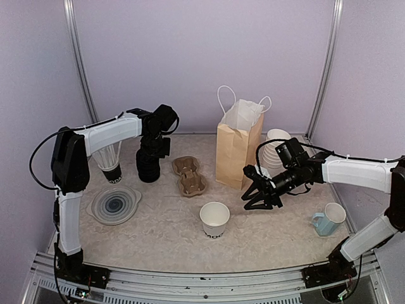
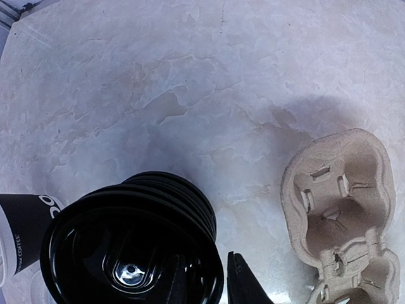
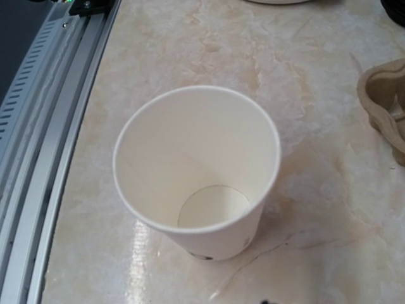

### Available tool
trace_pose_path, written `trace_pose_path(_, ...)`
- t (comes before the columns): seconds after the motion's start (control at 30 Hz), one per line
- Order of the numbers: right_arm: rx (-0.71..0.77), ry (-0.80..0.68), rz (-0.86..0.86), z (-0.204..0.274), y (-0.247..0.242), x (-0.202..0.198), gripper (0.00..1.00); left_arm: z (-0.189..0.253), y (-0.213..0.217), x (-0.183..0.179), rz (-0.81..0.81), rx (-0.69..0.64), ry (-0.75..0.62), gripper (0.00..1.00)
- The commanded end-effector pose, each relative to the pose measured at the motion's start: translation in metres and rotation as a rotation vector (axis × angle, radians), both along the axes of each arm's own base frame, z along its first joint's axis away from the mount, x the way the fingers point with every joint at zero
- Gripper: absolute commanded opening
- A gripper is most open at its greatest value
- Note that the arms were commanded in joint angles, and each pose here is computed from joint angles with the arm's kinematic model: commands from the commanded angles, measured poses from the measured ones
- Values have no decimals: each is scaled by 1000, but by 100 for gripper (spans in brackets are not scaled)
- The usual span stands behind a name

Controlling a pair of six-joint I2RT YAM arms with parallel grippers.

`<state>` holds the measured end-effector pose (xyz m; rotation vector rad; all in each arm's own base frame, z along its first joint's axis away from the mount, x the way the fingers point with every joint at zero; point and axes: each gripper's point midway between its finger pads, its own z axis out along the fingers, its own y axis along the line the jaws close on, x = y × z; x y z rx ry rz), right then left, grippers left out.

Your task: Pack the takeout coffee

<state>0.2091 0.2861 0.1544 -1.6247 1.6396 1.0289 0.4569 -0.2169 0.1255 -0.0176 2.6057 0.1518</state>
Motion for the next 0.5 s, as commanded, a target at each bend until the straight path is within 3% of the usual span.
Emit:
trace_pose_path(0.0, -2, 19, 6, -4, -2, -2, 38, -3, 1, 2, 2, 17, 8, 23)
trace_pose_path(0.3, -3, 18, 6, -3, -2, -2, 38, -11, 3, 1, 0, 39, 28, 21)
trace_pose_path(0.47, -2, 18, 6, -3, -2, -2, 38, -5, 4, 2, 4, 54, 12, 13)
